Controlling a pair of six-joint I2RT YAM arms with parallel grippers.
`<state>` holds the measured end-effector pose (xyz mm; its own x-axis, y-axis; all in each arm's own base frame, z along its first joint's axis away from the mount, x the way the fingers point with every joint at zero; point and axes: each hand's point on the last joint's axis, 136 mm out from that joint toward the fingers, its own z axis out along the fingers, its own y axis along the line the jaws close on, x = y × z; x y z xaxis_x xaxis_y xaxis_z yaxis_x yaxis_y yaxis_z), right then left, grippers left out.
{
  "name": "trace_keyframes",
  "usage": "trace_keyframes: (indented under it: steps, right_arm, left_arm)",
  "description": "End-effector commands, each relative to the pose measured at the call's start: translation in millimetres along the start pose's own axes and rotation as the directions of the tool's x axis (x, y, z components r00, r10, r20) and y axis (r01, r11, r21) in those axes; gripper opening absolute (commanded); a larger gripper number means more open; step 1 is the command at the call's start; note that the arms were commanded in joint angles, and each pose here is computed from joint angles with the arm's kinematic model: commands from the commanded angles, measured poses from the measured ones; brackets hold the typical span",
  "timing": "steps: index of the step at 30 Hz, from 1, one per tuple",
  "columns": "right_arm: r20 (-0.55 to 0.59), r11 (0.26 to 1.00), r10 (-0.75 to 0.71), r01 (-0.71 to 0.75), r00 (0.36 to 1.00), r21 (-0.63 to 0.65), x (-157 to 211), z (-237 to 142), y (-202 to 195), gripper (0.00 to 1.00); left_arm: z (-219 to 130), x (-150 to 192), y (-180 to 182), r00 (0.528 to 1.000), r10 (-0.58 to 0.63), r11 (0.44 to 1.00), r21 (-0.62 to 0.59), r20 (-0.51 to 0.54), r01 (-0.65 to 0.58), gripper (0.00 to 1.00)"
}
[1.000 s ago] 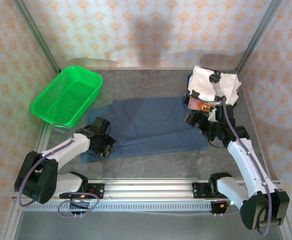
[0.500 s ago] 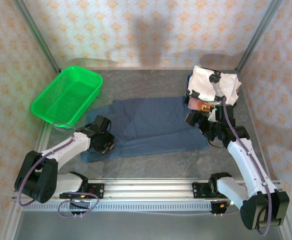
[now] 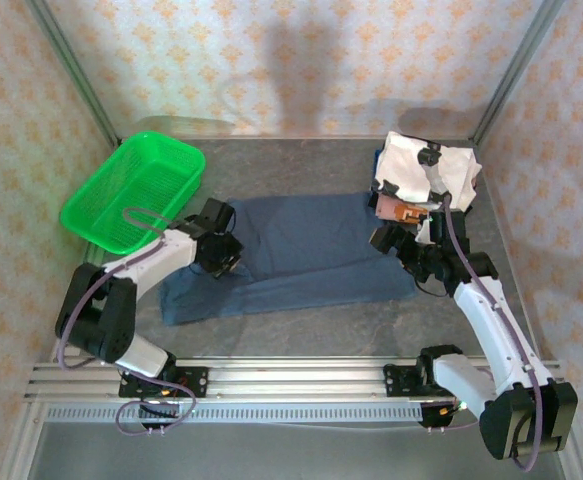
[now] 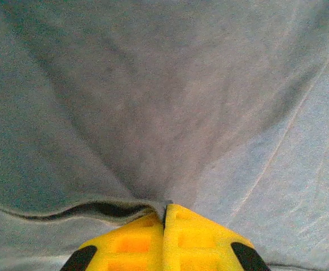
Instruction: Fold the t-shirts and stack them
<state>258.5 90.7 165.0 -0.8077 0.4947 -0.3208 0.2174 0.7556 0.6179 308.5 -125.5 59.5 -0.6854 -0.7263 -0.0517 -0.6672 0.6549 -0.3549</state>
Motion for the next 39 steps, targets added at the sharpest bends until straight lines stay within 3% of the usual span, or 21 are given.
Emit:
trace_keyframes:
  steps: [1, 15, 21, 24, 27, 32, 37, 39]
  right_arm:
    - [-0.008, 1.000, -0.019, 0.019, 1.000, -0.002, 5, 0, -2, 0.99]
    - [-0.032, 1.000, -0.013, 0.013, 0.999, 0.012, 14, 4, -10, 0.99]
    - [-0.042, 1.000, 0.000, 0.002, 0.999, 0.026, 17, 7, -15, 0.99]
    - [-0.051, 0.999, 0.008, -0.006, 0.999, 0.039, 20, 9, -19, 0.99]
    - [-0.078, 0.997, 0.014, -0.008, 0.997, 0.075, 24, 11, -26, 0.99]
    - [-0.147, 0.992, 0.035, -0.016, 0.989, 0.128, 34, 22, -38, 0.99]
    - [-0.208, 0.988, 0.047, -0.015, 0.977, 0.153, 41, 44, -41, 0.99]
    - [-0.219, 0.980, 0.059, -0.014, 0.974, 0.200, 41, 54, -48, 0.93]
  left_arm:
    - [3, -5, -2, 0.996, 0.087, 0.994, -0.058, -0.001, -0.087, 0.00]
    - [20, -24, -39, 0.976, 0.216, 0.971, -0.099, -0.029, -0.218, 0.02]
    - [6, -33, -57, 0.972, 0.236, 0.969, -0.078, 0.002, -0.235, 0.54]
    - [-19, -42, -66, 0.970, 0.236, 0.971, -0.061, 0.062, -0.232, 0.68]
    - [-47, -47, -71, 0.966, 0.231, 0.973, -0.031, 0.115, -0.229, 0.74]
    - [-67, -36, -37, 0.975, 0.174, 0.985, -0.006, 0.140, -0.175, 0.76]
    - [-52, -20, 20, 0.986, 0.108, 0.994, -0.044, 0.130, -0.104, 0.72]
    - [-40, -15, 40, 0.989, 0.085, 0.995, -0.061, 0.123, -0.078, 0.65]
